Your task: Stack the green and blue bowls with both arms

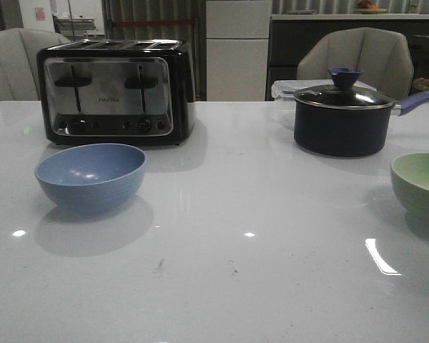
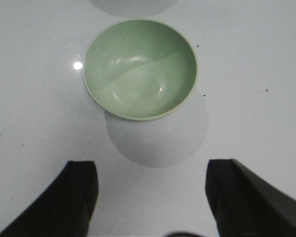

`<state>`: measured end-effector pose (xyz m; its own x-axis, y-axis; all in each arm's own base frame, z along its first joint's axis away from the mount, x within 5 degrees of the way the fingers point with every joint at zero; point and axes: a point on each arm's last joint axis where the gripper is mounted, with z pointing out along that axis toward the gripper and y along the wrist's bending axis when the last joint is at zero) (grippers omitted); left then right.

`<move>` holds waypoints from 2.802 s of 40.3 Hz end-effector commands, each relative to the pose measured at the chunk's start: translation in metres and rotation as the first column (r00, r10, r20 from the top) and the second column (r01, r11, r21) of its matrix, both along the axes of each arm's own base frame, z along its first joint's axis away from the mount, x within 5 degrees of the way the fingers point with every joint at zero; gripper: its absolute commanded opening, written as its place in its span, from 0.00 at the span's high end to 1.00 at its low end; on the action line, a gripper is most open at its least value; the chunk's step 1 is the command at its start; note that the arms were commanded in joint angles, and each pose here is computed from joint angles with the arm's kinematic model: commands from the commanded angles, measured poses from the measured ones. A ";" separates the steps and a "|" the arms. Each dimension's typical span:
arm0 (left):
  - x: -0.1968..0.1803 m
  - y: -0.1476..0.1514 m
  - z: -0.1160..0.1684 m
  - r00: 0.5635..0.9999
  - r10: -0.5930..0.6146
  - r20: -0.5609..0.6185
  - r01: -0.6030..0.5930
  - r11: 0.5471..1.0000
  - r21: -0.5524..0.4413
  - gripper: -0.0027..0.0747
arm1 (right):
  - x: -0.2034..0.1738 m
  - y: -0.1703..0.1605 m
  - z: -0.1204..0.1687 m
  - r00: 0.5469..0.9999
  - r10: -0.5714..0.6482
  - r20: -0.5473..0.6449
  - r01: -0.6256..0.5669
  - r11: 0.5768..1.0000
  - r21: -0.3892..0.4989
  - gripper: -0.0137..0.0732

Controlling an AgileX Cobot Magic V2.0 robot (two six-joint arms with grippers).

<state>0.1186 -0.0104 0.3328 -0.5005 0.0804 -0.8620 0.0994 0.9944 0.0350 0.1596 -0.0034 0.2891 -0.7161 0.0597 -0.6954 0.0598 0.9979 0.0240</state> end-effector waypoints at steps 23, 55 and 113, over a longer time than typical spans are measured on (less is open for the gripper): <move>0.004 0.000 0.017 0.994 -0.001 0.107 0.002 1.000 -0.009 0.52 | 0.113 -0.056 -0.020 0.972 -0.136 -0.190 0.153 0.985 0.075 0.18; 0.004 0.000 0.017 0.994 -0.001 0.107 0.002 1.000 -0.009 0.78 | 0.182 -0.077 -0.075 0.935 -0.094 -0.342 0.153 0.977 0.151 0.67; 0.004 0.000 0.017 0.994 -0.001 0.109 0.002 1.000 -0.009 0.85 | 0.173 0.146 -0.074 0.849 0.455 -0.269 -0.405 0.887 0.223 0.46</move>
<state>0.1191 -0.0105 0.3326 -0.5025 0.0806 -0.8608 0.0995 0.9944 0.0350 0.3277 0.1411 0.1887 -0.9082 -0.2401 -0.3428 -0.3285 0.9165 0.2284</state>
